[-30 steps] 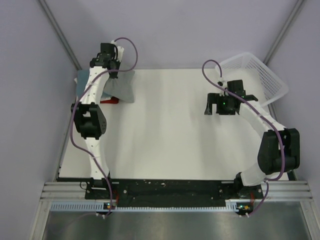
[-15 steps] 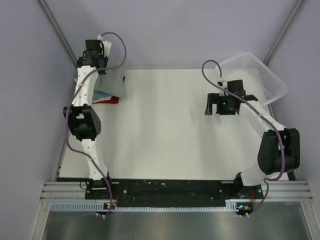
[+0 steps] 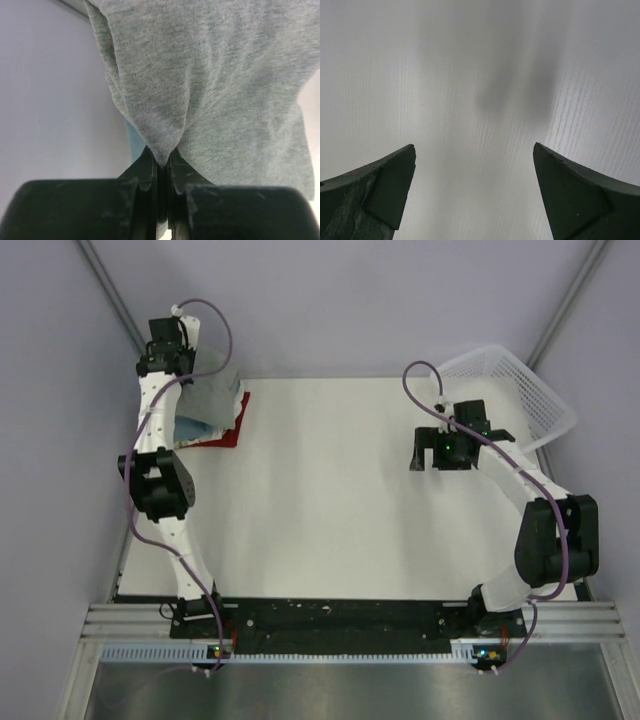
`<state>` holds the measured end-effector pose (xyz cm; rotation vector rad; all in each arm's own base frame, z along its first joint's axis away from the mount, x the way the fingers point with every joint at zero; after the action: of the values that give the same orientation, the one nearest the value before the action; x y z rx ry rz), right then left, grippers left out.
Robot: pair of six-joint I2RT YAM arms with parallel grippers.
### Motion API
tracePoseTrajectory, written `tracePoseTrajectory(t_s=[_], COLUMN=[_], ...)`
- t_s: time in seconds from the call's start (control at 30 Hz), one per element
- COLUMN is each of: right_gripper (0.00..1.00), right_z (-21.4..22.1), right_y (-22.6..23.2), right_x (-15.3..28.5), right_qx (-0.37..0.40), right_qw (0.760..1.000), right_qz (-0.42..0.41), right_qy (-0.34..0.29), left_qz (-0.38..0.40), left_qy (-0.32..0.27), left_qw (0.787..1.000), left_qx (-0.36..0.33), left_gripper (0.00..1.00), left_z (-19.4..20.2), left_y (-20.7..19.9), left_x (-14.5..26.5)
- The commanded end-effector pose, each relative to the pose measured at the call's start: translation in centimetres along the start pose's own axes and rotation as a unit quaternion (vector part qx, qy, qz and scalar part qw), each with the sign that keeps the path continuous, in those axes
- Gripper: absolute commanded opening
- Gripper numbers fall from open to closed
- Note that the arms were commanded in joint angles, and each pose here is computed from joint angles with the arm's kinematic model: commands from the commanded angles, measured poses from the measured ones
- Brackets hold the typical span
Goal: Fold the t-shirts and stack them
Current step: Put the neatly folded tshirt into the corner of the board with the left arm
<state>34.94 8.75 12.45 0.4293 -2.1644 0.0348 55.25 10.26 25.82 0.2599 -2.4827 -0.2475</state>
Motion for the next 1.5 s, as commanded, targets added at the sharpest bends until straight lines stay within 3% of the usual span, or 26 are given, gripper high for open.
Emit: tracePoseTrajectory(t_s=[0.0,0.13,0.3,0.37,0.43,0.5,0.53,0.77,0.87,1.0,1.1,1.3,1.37,1.47], right_gripper=[0.99,0.99,0.99,0.99,0.99,0.99,0.99,0.99,0.99,0.99,0.99,0.99,0.99,0.99], right_z=[-0.2,-0.1,0.0,0.1,0.1,0.1,0.0,0.3,0.4,0.5,0.7,0.8,0.9,1.1], right_y=[0.0,-0.1,-0.1,0.0,0.0,0.0,0.0,0.3,0.4,0.4,0.4,0.5,0.6,0.5], right_x=[-0.2,-0.2,-0.2,-0.2,-0.2,-0.2,-0.2,-0.4,-0.5,-0.5,-0.5,-1.0,-1.1,-1.1], right_qx=[0.01,0.01,0.01,0.011,0.011,0.012,0.012,0.015,0.015,0.015,0.018,0.017,0.018,0.018], right_qw=[1.0,1.0,1.0,1.0,1.0,1.0,1.0,1.0,1.0,1.0,1.0,1.0,0.999,0.999], right_qz=[0.002,0.004,0.004,0.003,0.002,0.001,0.0,-0.002,-0.004,-0.004,-0.004,-0.011,-0.012,-0.01], right_qy=[0.0,0.002,0.005,0.006,0.007,0.007,0.006,0.011,0.014,0.015,0.017,0.024,0.025,0.028], left_qz=[-0.05,-0.047,-0.115,-0.143,-0.156,-0.141,-0.13,-0.087,-0.036,0.013,0.02,0.059,0.062,0.065], left_qy=[-0.04,-0.029,-0.004,-0.004,-0.009,-0.014,-0.016,-0.062,-0.076,-0.031,0.03,0.052,0.053,0.058], left_qw=[0.998,0.998,0.993,0.989,0.987,0.989,0.991,0.994,0.996,0.999,0.998,0.995,0.994,0.993], left_qx=[0.013,0.008,0.016,0.036,0.038,0.033,0.031,0.008,-0.015,-0.042,-0.05,-0.069,-0.076,-0.082], left_gripper=[0.0,0.0,0.02,0.21,0.51,0.93,0.97,0.93,0.8,0.54,0.51,0.54,0.49,0.3], left_z=[-1.5,-0.1,2.0,2.4,2.3,2.1,2.0,-1.2,-2.1,-0.3,2.9,5.4,5.8,6.2], left_y=[3.2,3.1,5.5,7.3,8.0,7.7,7.1,3.1,-1.0,-5.5,-6.8,-10.5,-11.2,-11.8], left_x=[-2.0,-4.6,-7.5,-7.8,-7.8,-7.3,-7.1,-2.7,-1.5,-2.4,-4.1,-4.0,-4.0,-4.1])
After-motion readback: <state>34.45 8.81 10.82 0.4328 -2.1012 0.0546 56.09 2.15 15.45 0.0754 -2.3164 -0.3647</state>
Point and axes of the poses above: each gripper's point midway between its finger pads, its own x axis back along the fingers, its own y axis along the line the jaws close on, z = x × y, the point moved 2 cm from there along x, back along the fingers, and after that the axes turned 10 degrees about x, right-handed, at the moved point
